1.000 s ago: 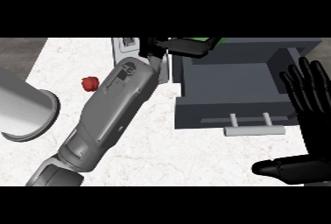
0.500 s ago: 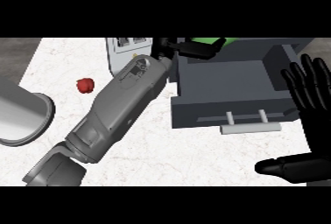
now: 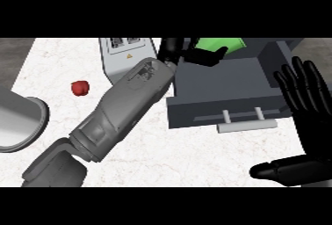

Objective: Pick up the cup, place it into the drawer and close the drawer

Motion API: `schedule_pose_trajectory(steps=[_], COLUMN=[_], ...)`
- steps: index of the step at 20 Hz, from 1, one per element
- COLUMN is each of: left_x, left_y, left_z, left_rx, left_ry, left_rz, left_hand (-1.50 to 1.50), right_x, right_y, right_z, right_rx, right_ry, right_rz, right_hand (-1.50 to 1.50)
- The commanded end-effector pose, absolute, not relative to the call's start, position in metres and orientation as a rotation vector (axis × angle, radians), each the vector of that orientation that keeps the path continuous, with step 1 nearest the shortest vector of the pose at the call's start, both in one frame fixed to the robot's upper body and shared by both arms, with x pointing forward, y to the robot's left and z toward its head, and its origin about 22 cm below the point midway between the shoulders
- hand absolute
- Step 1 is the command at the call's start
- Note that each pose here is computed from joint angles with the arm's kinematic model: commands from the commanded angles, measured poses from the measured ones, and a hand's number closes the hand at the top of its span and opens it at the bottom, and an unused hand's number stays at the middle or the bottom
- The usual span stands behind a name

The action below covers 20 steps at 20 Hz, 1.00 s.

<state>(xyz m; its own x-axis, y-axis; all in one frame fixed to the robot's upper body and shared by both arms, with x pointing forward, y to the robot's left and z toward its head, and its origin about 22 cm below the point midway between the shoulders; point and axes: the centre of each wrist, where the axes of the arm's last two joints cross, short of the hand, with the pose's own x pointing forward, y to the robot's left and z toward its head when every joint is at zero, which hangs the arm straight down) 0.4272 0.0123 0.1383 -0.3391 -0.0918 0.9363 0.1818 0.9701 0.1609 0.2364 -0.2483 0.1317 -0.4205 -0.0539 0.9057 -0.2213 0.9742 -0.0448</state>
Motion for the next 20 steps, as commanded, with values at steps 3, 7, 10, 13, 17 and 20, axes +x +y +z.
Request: schedule_pose_trajectory(steps=[3,7,10,13,17,20], left_x=[0.428,0.428,0.423,0.422,0.423,0.421], left_y=[0.008,0.012,0.005,0.004,0.004,0.003], left_z=[0.137,0.128,0.134,0.139,0.143,0.149], left_rx=[0.064,0.030,-0.025,-0.122,-0.194,-0.300], left_ry=[-1.883,-1.869,-1.889,-1.909,-1.972,-1.999], left_rz=[-0.371,-0.368,-0.301,-0.262,-0.173,-0.135], left_hand=[-1.50,-1.50,-1.50,-1.50,-1.50,-1.50], right_x=[0.233,0.242,0.242,0.233,0.232,0.239], right_y=[-0.245,-0.243,-0.246,-0.241,-0.242,-0.261], right_z=[0.141,0.153,0.146,0.148,0.150,0.158], right_rx=[0.242,0.247,0.281,0.287,0.365,0.309], right_ry=[-2.025,-2.027,-2.027,-2.029,-2.011,-1.991], right_rz=[0.211,0.195,0.182,0.180,0.165,0.144], right_hand=[-1.50,-1.50,-1.50,-1.50,-1.50,-1.50])
